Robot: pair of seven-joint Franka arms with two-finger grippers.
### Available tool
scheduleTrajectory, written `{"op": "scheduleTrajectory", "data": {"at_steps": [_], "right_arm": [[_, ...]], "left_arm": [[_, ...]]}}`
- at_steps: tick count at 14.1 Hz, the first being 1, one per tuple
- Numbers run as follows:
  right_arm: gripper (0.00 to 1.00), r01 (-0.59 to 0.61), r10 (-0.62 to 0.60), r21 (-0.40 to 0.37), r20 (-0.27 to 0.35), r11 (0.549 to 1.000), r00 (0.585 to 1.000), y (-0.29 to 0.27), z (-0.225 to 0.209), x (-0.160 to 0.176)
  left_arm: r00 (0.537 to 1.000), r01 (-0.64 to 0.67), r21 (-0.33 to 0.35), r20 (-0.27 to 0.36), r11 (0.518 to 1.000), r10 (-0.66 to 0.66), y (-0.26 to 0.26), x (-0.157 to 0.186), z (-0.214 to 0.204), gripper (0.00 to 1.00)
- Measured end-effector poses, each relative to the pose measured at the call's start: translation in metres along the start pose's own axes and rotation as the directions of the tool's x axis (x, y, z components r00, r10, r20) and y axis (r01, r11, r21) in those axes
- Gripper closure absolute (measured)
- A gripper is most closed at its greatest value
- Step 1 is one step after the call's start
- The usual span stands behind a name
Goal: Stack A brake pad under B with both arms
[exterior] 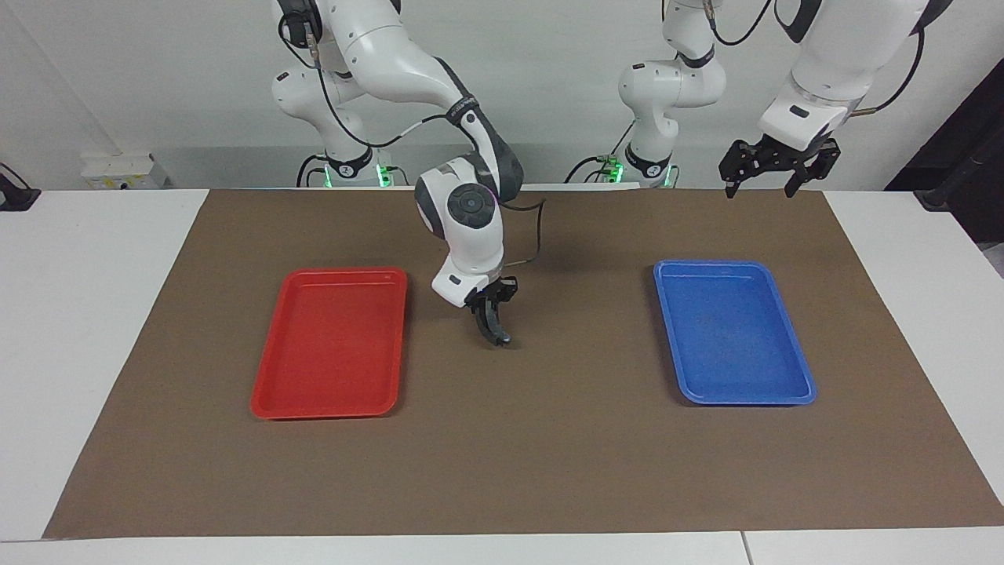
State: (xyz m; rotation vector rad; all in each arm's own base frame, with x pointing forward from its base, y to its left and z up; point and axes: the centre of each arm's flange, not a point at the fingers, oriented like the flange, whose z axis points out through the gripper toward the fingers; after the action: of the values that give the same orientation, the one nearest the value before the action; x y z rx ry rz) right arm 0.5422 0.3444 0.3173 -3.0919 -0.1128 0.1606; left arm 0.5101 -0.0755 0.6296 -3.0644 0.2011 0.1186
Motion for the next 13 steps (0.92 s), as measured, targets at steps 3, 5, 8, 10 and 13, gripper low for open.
{"op": "scheduleTrajectory", "data": {"at_steps": [3,5,8,10,13], "right_arm": [[0.59,0.000,0.000,0.000,-0.001,1.000,1.000,0.001,0.004,-0.001],[0.59,0.002,-0.002,-0.003,0.003,1.000,1.000,0.000,0.008,-0.002],[0.59,0.002,-0.002,-0.009,0.013,1.000,1.000,0.001,0.014,-0.005],[0.59,0.002,-0.001,-0.009,0.014,1.000,1.000,0.001,0.014,-0.005],[0.59,0.001,-0.001,-0.011,0.018,1.000,1.000,0.002,0.016,-0.006]], "left_arm": [[1.000,0.014,-0.003,0.013,1.000,-0.014,-0.008,0.004,0.006,0.00],[1.000,0.024,-0.005,0.008,1.000,-0.024,-0.014,0.007,0.004,0.00],[0.999,0.035,-0.008,0.003,0.999,-0.035,-0.020,0.012,0.003,0.00],[0.999,0.034,-0.008,0.005,0.999,-0.034,-0.020,0.013,0.004,0.00],[0.999,0.032,-0.008,0.007,0.999,-0.032,-0.019,0.013,0.004,0.00]]}}
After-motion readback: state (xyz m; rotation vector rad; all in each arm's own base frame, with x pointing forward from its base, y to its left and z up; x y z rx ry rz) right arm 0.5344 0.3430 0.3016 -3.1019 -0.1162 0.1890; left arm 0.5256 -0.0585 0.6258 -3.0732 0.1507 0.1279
